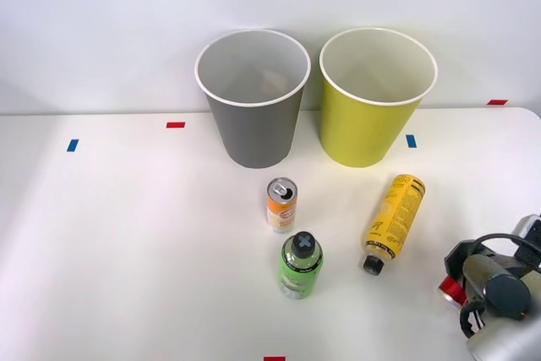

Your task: Put cans in the gray bin, plastic bottles in the light green bin

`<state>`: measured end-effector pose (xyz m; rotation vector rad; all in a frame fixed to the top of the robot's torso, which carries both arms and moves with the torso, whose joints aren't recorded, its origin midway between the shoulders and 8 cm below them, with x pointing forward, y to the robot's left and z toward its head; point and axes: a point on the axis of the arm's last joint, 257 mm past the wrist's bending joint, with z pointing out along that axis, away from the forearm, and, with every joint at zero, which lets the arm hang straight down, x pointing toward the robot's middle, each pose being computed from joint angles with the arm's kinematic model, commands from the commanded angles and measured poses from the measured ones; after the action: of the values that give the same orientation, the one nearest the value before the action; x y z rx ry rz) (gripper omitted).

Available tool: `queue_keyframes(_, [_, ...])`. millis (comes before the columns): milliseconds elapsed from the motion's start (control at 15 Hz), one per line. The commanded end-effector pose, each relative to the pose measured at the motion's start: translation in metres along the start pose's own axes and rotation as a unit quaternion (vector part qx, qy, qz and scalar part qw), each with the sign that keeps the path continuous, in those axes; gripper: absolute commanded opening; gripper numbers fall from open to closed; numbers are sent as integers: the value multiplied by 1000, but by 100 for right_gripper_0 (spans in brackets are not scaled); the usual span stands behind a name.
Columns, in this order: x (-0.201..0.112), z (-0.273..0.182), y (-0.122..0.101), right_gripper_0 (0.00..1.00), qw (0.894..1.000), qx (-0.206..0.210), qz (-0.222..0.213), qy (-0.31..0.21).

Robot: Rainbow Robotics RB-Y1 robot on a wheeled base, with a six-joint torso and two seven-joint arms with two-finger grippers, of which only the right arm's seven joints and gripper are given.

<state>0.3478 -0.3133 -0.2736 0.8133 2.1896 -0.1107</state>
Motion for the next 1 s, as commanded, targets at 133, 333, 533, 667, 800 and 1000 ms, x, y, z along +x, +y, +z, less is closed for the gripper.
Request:
queue_keyframes(133, [-39,-25,9,0,986,-47,-129,-100])
queue_keyframes(333, [-51,-37,25,0,971,-89,-164,-151])
queue_keyframes(533, [-70,-61,54,0,941,-147,-201,-231])
queue_keyframes(667, [-79,-78,71,0,921,-177,-215,-272])
queue_keyframes(800, [-83,-93,90,0,903,-213,-220,-300])
queue_keyframes(1000, [-98,-116,116,0,877,-275,-212,-332])
